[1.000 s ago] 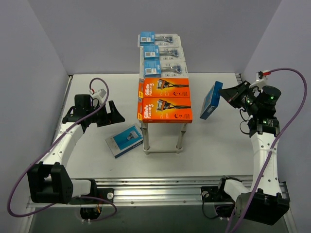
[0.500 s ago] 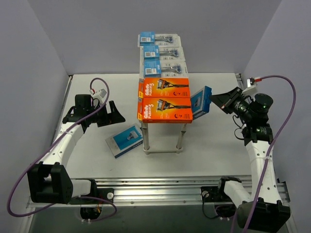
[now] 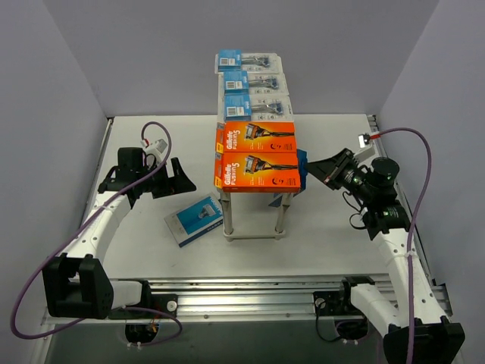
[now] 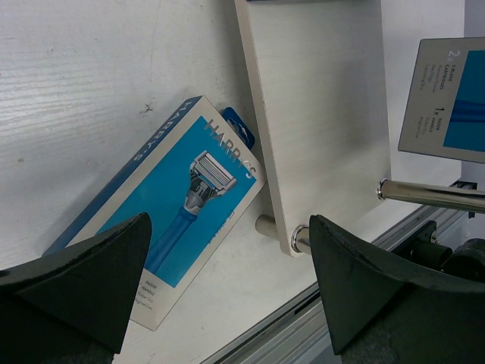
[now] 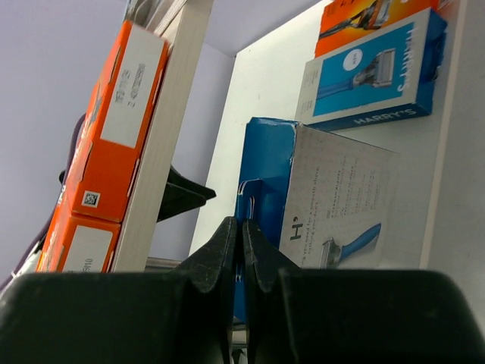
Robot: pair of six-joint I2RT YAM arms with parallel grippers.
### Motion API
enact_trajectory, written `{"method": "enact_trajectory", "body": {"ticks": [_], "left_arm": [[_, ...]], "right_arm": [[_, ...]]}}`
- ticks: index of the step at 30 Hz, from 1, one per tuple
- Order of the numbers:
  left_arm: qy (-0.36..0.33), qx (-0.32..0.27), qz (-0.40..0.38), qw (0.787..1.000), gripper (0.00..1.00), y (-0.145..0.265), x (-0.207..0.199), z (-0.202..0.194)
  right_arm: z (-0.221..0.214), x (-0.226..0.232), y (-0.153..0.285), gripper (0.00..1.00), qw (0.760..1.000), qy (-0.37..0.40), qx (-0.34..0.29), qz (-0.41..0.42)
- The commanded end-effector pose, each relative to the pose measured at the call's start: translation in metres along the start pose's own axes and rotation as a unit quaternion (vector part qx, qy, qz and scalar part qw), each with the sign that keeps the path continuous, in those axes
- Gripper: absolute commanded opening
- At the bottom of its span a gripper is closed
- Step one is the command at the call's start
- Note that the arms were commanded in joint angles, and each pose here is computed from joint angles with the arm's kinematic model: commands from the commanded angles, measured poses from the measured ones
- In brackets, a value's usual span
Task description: Place and organize the shaving razors onto the shelf
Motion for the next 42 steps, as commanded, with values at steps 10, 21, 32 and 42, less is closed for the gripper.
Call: {"method": "enact_trajectory", "body": {"ticks": [10, 21, 32, 42], "left_arm": [[-0.030, -0.028, -0.002, 0.999, 0.94, 0.011, -0.009, 0.010], [-0.031, -0.028, -0.001, 0.999, 0.94, 0.012, -0.009, 0.010], [-0.030, -0.026, -0.003, 0.999, 0.94, 0.012, -0.010, 0.009], [-0.029, -0.024, -0.007, 0.999, 0.94, 0.012, -0.010, 0.009]], "right_arm": [[-0.032, 0.029, -0.026, 0.00, 0.996, 0.020, 0.015, 0.080], [-0.048, 0.001, -0.037, 0.00, 0.999, 0.016, 0.027, 0.014], [-0.054, -0.037, -0.039, 0.00, 0.988, 0.060, 0.055, -0.131], [-0.060, -0.067, -0.046, 0.00, 0.981, 0.073, 0.062, -0.171]]}}
Point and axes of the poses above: each gripper's point midway between its finger pads, its own y axis back along the fingers, its own x axis along the line the jaws close on, z = x × y, the point moved 10 cm from there along y, back along the fingers, and after that the axes turned 6 degrees about -y, right-handed, at the moved point
